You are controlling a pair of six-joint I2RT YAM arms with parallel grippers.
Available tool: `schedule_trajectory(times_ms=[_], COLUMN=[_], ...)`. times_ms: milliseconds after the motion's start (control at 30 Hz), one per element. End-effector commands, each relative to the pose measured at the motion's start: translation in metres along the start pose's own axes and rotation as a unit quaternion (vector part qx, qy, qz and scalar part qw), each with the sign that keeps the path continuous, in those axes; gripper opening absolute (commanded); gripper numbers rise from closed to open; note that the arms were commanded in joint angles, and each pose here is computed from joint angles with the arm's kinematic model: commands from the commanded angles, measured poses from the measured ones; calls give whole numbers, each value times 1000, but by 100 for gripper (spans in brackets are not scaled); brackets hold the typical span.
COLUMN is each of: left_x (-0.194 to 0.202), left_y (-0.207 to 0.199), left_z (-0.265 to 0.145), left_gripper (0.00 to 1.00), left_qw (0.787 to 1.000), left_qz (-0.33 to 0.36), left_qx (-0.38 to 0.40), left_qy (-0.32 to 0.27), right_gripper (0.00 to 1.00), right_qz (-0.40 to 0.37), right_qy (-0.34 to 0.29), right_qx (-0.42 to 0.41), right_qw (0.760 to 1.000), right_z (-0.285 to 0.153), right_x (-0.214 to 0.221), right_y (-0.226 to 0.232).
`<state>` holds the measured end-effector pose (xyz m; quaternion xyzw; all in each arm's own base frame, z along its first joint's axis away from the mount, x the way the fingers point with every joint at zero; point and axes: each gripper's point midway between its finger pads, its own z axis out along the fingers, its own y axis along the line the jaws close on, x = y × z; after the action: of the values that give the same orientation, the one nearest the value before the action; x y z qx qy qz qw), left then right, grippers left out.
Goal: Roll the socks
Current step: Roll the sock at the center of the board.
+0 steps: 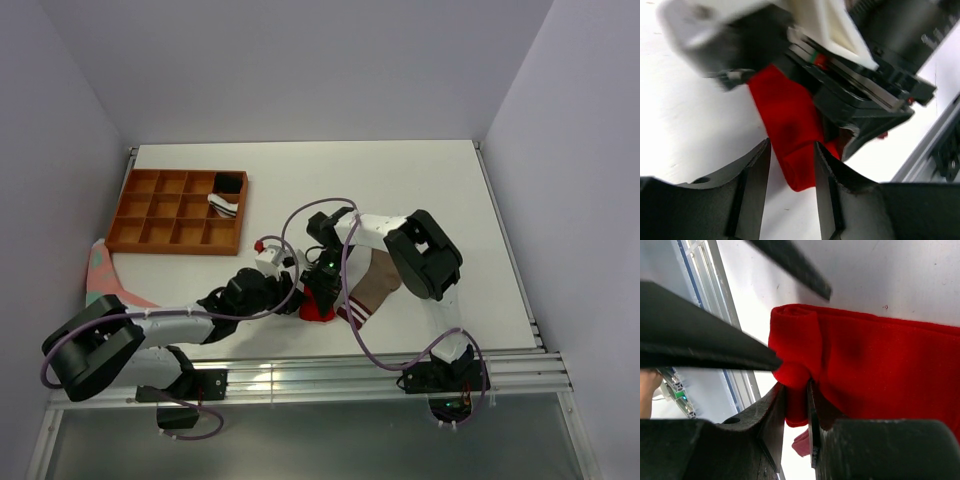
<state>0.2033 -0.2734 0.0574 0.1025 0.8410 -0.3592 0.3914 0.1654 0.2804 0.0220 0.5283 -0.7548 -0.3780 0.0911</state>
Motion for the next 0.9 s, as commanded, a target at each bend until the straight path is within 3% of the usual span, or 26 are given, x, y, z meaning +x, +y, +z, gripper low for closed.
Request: schedule_trajectory(times_ms=[0, 200, 400, 633, 800, 867], left_x=[-10, 5, 17, 27, 33, 36], left_y=[-33, -44, -40, -40, -40, -39], left_z=[6, 8, 15, 19, 20, 22], left_gripper=[45, 47, 46, 51, 38, 26], left_qw=[996, 990, 990, 990, 989, 989], left_qz=[50, 58, 50, 43, 35, 32], left_qx=[80, 121, 119, 117, 114, 108], left_qy=[1, 31, 55, 69, 86, 95], right_gripper=[0, 0, 0, 0, 0, 0], right_qz=[3, 10, 10, 15, 21, 23], right_qy=[39, 37, 34, 34, 34, 33], right_qx=[42, 42, 41, 41, 48, 53], right_qw=[998, 998, 999, 998, 998, 998], right_z=[2, 2, 1, 1, 1, 0], right_x=[21, 22, 20, 21, 21, 20], right_y=[-24, -27, -27, -29, -31, -33])
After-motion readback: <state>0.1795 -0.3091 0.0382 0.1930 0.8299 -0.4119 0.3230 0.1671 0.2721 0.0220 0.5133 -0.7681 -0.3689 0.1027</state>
